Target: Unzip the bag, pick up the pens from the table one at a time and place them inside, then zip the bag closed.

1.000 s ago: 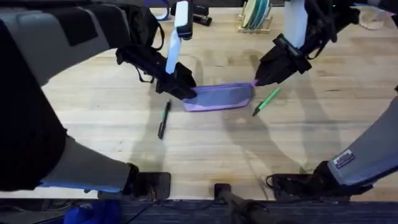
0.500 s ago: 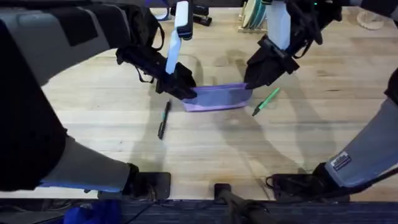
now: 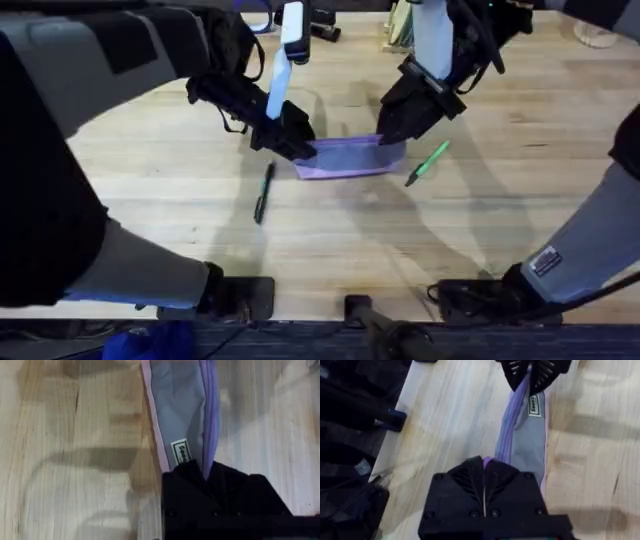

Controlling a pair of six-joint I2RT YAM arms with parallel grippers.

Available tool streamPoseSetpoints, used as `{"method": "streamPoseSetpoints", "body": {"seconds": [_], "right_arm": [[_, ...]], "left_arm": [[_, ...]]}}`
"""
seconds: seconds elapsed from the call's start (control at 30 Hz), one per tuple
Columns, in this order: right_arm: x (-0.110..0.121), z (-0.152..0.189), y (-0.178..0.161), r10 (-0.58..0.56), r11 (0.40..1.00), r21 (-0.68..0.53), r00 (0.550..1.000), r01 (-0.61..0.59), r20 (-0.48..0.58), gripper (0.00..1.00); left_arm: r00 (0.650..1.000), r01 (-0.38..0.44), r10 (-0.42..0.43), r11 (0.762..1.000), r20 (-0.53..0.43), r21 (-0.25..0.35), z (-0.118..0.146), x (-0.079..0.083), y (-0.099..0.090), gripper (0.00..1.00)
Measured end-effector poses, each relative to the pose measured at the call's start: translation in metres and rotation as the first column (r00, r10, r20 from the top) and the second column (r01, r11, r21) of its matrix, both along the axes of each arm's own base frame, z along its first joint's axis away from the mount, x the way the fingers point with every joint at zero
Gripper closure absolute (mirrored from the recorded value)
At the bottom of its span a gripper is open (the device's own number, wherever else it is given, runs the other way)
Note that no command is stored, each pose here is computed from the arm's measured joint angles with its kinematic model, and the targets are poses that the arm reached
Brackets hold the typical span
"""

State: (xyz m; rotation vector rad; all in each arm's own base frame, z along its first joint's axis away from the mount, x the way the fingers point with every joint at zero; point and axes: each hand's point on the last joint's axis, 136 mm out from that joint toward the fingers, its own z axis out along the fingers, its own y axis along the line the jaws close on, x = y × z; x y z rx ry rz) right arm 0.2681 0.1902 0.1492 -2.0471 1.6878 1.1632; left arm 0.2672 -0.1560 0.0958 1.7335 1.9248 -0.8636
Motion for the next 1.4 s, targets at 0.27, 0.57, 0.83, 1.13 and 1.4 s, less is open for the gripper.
{"method": "streamPoseSetpoints", "body": {"seconds": [0.27,0.57,0.83,1.13,1.4], "right_arm": [[-0.007,0.001,0.013,0.039,0.999,0.012,0.999,-0.039,0.004,0.972],[-0.014,-0.001,0.032,0.102,0.995,0.02,0.994,-0.103,0.041,0.972],[-0.018,0.004,0.046,0.144,0.989,0.017,0.987,-0.145,0.073,0.973],[-0.013,0.007,0.065,0.159,0.987,0.013,0.978,-0.162,0.133,0.973],[-0.015,0.005,0.082,0.172,0.984,0.012,0.972,-0.177,0.16,0.973]], "left_arm": [[1.0,0.0,0.0,1.0,-0.001,0.001,0.0,0.0,0.0,0.959],[1.0,0.0,0.0,1.0,-0.005,0.006,-0.001,-0.001,0.001,0.959],[1.0,0.0,0.0,1.0,-0.007,0.01,-0.001,-0.002,0.001,0.959],[1.0,-0.001,0.001,1.0,-0.006,0.01,-0.001,-0.001,0.002,0.959],[1.0,-0.001,0.001,1.0,-0.007,0.011,-0.001,-0.001,0.002,0.959]]}}
